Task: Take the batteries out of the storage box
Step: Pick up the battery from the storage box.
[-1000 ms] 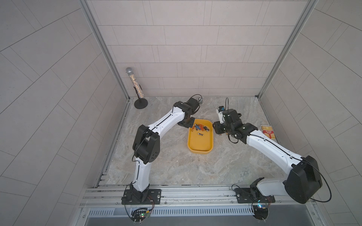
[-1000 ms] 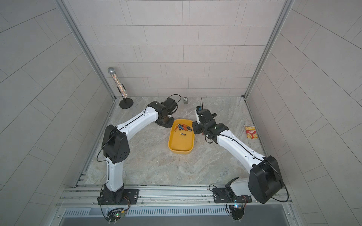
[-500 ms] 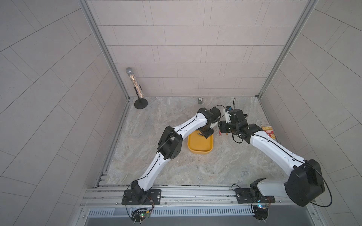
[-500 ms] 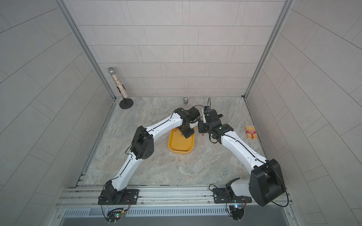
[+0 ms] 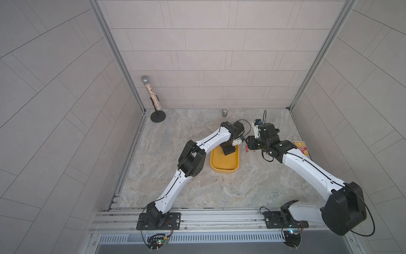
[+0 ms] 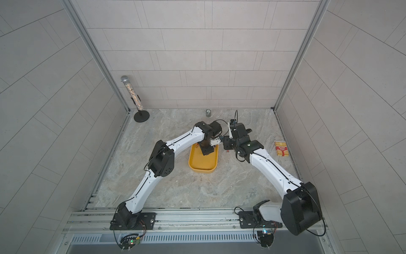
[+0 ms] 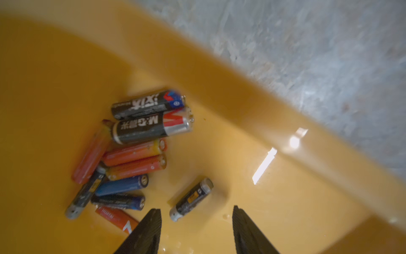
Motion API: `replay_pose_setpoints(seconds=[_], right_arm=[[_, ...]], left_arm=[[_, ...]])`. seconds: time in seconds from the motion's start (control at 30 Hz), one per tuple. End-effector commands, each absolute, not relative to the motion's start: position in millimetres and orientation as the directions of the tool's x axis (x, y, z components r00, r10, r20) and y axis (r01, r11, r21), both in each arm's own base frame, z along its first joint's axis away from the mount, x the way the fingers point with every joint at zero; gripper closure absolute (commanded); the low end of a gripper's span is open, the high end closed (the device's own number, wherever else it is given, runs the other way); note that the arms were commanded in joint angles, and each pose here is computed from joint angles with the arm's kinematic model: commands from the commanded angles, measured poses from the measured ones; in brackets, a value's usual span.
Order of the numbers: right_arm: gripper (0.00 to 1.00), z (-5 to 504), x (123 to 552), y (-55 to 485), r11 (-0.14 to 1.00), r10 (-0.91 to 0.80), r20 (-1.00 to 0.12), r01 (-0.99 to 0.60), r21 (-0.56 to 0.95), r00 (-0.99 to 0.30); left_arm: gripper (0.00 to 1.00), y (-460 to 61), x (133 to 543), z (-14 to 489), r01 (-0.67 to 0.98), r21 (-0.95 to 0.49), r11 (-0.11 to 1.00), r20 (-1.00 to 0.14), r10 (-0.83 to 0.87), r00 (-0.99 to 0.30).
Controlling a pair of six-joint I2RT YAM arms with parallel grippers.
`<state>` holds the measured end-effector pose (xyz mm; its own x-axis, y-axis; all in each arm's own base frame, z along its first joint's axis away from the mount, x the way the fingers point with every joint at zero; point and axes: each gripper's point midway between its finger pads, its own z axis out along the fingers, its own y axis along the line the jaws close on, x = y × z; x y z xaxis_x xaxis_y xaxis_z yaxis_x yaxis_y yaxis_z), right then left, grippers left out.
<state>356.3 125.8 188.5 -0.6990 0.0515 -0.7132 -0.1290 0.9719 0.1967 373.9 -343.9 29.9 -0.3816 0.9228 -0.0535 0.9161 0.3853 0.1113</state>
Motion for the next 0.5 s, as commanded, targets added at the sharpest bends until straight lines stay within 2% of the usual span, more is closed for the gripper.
replay_pose_setpoints(seconds=[0.0, 0.07, 0.17, 0.23, 0.27, 0.47], right_arm=[[0.54, 191, 353, 118, 0.977, 0.051, -0.719, -0.115, 0.181, -0.693], [0.53, 191, 354, 117, 0.977, 0.055, -0.719, -0.111, 0.182, -0.693], [0.53, 193, 353, 115, 0.976, 0.061, -0.721, -0.108, 0.187, -0.69], [0.53, 195, 352, 113, 0.978, 0.064, -0.725, -0.102, 0.183, -0.686], [0.53, 196, 352, 111, 0.979, 0.067, -0.728, -0.097, 0.181, -0.682], [0.53, 201, 350, 103, 0.982, 0.079, -0.741, -0.078, 0.174, -0.667]], left_arm=[[0.47, -346, 376, 21, 0.933, 0.083, 0.349, -0.056, 0.937, -0.345], [0.51, -346, 377, 16, 0.934, 0.084, 0.348, -0.053, 0.937, -0.344], [0.63, -344, 377, 7, 0.931, 0.075, 0.358, -0.043, 0.934, -0.356], [0.77, -343, 375, 3, 0.928, 0.063, 0.367, -0.035, 0.93, -0.365], [0.8, -342, 375, 3, 0.925, 0.064, 0.375, -0.034, 0.927, -0.373], [0.89, -343, 375, 22, 0.901, 0.06, 0.431, -0.073, 0.902, -0.426]])
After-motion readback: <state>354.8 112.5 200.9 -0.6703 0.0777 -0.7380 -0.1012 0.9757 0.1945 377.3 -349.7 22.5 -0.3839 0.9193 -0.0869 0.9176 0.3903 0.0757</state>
